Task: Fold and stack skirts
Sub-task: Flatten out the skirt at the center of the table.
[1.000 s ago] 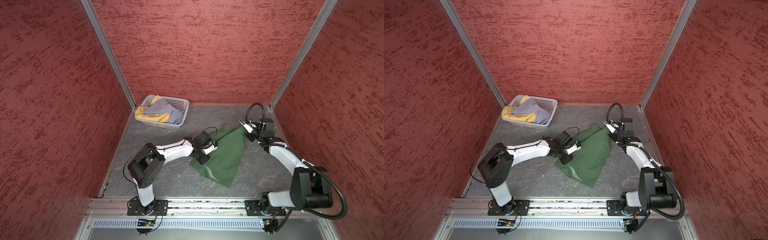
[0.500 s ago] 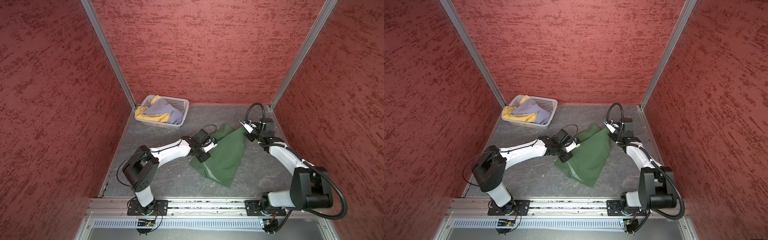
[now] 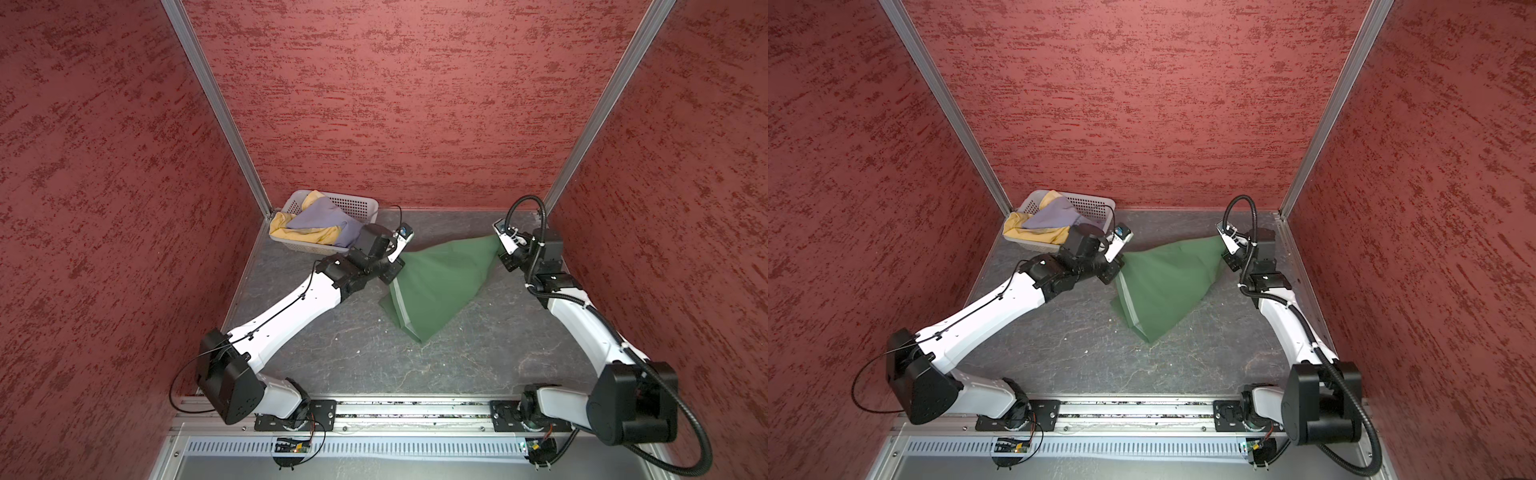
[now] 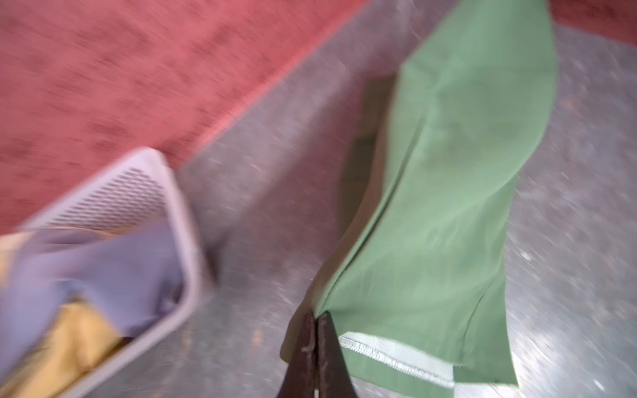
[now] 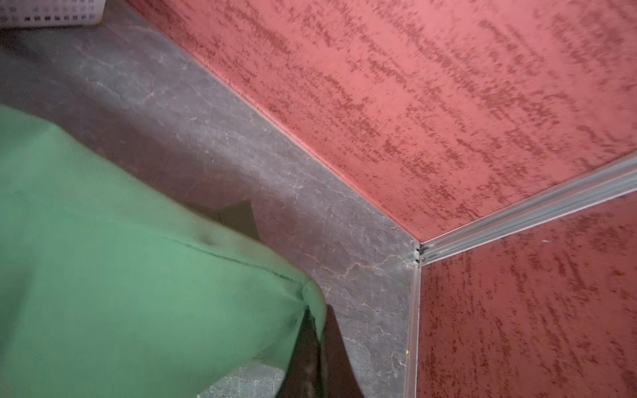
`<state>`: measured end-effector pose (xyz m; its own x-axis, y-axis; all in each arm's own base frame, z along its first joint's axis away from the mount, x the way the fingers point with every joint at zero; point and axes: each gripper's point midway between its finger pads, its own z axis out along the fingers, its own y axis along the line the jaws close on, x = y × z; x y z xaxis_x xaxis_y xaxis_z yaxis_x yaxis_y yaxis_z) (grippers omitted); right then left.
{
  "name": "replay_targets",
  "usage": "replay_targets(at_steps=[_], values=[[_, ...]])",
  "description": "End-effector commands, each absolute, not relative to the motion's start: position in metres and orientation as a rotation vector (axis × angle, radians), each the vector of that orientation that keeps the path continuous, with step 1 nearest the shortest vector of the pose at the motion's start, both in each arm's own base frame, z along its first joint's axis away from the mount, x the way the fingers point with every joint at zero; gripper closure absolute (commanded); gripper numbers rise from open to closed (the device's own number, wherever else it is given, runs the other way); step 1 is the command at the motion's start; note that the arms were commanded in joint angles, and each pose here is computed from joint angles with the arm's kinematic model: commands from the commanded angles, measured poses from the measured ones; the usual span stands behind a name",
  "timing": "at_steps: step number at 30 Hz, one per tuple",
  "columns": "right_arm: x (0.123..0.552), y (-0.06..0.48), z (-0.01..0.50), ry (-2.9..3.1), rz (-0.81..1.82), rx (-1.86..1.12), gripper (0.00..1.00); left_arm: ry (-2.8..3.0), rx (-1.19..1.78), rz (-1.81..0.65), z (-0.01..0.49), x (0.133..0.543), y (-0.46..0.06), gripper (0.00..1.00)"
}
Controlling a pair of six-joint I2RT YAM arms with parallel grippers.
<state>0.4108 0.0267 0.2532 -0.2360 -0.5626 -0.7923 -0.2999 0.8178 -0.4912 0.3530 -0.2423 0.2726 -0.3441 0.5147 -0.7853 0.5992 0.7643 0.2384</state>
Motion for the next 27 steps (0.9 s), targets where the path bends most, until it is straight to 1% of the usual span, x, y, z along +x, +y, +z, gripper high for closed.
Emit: replay_targets(at_steps=[1,5,12,16,20,27], values=[[0.399,0.018,0.301,1.76,-0.314,-0.552,1.0,1.923,0.756,0.004,0.319,0.373,-0.217,1.0],[0.377,0.02,0.324,1.731,-0.252,-0.484,1.0,1.859,0.715,0.015,0.356,0.389,-0.206,1.0],[0.34,0.048,0.358,1.713,-0.015,-0.484,1.0,1.762,0.702,0.017,0.402,0.415,-0.21,1.0],[0.33,0.049,0.375,1.643,-0.003,-0.464,1.0,1.716,0.679,-0.017,0.425,0.433,-0.212,1.0],[0.335,0.034,0.391,1.58,-0.056,-0.347,1.0,1.687,0.655,-0.038,0.44,0.457,-0.214,1.0],[0.375,0.015,0.4,1.558,-0.095,-0.195,1.0,1.63,0.597,-0.076,0.452,0.511,-0.222,1.0]])
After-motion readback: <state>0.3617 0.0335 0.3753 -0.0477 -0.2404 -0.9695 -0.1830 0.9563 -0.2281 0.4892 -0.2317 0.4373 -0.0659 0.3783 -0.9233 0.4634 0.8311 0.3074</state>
